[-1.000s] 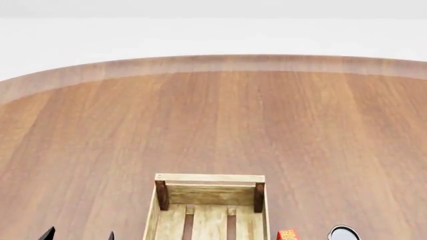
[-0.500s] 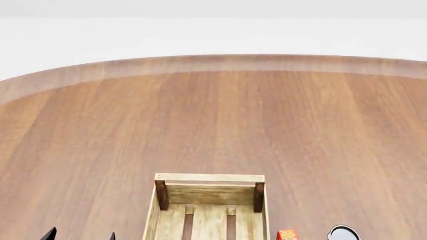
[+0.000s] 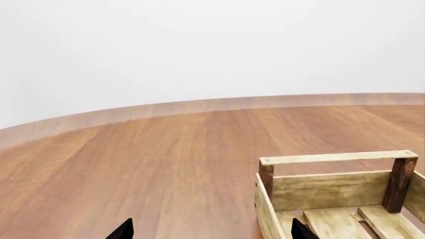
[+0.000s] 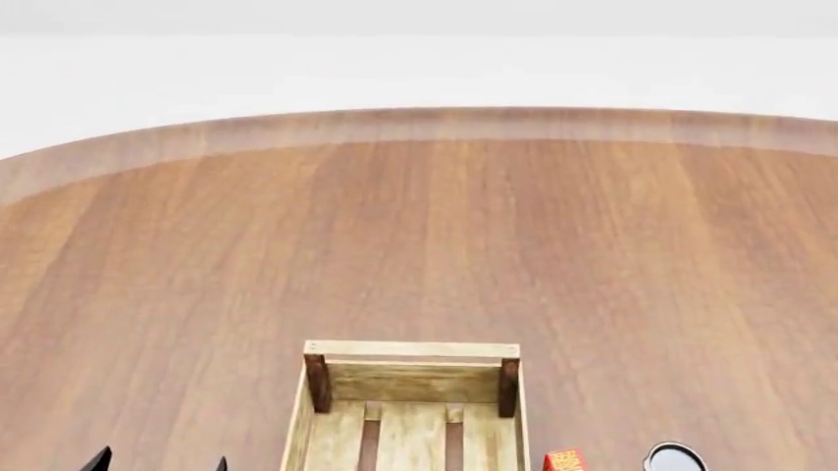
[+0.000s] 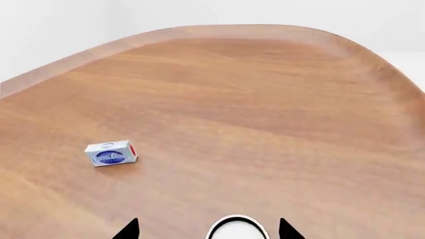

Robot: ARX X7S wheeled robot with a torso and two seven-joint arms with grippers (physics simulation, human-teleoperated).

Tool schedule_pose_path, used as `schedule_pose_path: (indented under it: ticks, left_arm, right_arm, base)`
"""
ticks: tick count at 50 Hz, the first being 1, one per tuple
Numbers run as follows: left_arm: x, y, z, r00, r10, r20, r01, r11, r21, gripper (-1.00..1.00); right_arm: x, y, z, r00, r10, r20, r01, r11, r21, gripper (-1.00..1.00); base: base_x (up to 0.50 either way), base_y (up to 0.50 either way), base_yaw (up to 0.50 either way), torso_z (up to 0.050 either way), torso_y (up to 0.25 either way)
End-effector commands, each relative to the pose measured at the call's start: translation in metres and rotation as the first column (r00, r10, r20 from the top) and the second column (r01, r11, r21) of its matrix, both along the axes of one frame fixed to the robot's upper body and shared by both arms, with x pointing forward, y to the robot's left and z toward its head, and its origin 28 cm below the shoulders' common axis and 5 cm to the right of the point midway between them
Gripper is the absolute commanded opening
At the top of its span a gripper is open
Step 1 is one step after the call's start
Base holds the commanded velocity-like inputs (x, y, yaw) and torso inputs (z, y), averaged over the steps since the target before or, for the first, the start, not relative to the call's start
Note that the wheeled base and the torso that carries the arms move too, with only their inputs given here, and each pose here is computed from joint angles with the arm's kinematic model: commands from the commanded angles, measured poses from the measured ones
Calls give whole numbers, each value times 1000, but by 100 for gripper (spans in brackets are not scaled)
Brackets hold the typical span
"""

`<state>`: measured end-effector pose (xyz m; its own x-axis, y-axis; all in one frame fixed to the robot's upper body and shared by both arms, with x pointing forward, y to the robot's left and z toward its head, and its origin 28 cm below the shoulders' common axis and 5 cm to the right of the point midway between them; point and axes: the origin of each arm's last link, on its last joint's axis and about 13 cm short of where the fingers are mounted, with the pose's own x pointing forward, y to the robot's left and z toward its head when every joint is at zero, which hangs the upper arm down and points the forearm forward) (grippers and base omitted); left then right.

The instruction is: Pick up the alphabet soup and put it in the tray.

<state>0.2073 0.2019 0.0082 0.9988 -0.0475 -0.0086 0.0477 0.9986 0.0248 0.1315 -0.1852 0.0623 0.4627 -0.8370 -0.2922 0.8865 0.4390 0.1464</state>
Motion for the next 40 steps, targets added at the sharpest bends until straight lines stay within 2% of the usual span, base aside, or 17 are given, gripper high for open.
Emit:
schedule_pose_path:
  ticks: [1,5,21,40]
  left_arm:
    - [0,0,0,1000,0,1,0,1000,-1,100]
    - [-1,0,0,1000,-3,1,3,1000,1,100]
    - [0,-1,0,1000,-5,-2,5,1000,1,100]
    - [-1,-1,-2,1000,-7,-6,7,1000,1,100]
  right_arm:
    - [-5,-7,-11,1000,-18,-12,18,999,30,100]
    - [-6,-11,-19,1000,8,-11,-7,999,53,100]
    - [-11,-18,-37,998,-10,-70,15,998,66,100]
    - [-5,-19,-50,994,64,-93,-53,992,111,100]
  base:
    - [0,0,0,0,0]
    - [0,0,0,0,0]
    - [0,0,0,0,0]
    - [0,0,0,0,0]
